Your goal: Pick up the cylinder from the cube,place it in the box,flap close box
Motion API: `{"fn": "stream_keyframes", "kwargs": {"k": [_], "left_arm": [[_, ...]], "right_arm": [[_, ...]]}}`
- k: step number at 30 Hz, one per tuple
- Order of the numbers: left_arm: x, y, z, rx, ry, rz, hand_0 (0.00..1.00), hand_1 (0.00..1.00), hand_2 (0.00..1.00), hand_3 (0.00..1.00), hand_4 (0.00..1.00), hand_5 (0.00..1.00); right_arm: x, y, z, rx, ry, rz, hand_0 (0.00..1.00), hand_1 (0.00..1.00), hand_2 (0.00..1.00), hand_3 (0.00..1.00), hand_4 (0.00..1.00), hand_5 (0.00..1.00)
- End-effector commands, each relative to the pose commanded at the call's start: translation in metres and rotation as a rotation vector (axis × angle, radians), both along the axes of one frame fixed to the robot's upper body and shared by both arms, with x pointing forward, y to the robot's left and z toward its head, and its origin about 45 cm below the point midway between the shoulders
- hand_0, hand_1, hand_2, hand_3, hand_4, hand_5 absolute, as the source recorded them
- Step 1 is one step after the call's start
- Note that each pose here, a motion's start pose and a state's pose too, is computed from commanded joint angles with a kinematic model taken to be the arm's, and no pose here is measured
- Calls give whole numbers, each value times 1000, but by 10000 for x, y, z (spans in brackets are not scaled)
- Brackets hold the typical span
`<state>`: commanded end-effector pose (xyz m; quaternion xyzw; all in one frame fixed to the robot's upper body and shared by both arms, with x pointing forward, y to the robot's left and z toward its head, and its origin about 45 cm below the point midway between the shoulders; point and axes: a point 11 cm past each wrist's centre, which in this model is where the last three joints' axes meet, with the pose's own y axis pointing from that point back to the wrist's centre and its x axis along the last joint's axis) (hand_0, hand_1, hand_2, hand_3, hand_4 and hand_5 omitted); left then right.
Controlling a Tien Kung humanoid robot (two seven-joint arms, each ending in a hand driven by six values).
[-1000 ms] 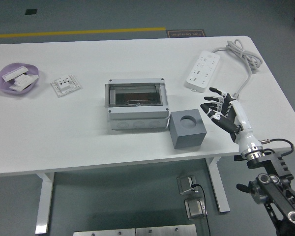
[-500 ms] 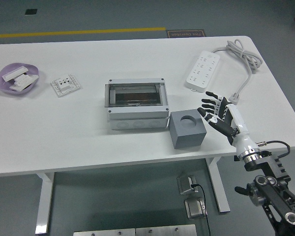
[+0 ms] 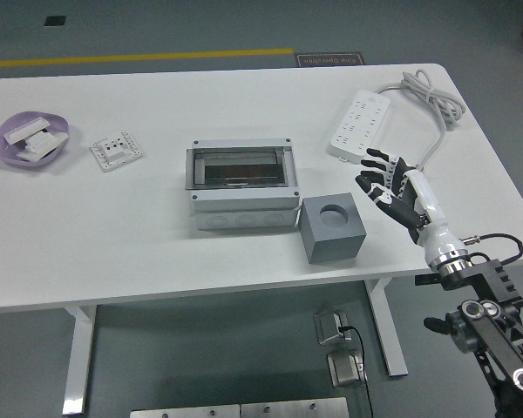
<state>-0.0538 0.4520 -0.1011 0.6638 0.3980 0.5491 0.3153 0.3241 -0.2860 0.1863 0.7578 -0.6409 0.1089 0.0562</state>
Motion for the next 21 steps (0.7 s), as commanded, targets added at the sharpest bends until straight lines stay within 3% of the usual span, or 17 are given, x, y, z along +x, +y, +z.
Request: {"fn": "stream_keyframes", "kwargs": {"k": [3,4,9,10,15,16,21], "left_arm": [[-11,-11,-4,-1,1,4,631,643,607,622,663,240],[-15,-18,-6,-2,2,6,631,644,607,622,664,241],[-35,-44,-15,-6,2,15,631,644,607,622,664,241],[-40,-52,-17,-7,1,18,631,644,607,622,663,240],[-49,-96,-34,-12,-8,41,631,644,607,622,663,240],[-50,-108,-38,-13,-10,46,631,644,607,622,663,240],[-52,-146,-52,-17,-18,63,631,644,607,622,663,240]], "right_arm": [[22,14,187,-4,-31,17,837,785,805,842,998,621],[34,21,291,0,-51,25,957,896,919,918,998,806],[56,74,659,47,-131,64,957,896,919,918,998,806],[57,90,746,68,-150,77,984,944,959,961,998,972],[42,136,1064,177,-228,116,984,944,959,961,998,972],[31,140,1139,194,-251,119,970,820,810,904,998,972],[-30,134,1404,235,-357,111,970,820,810,904,998,972]]}}
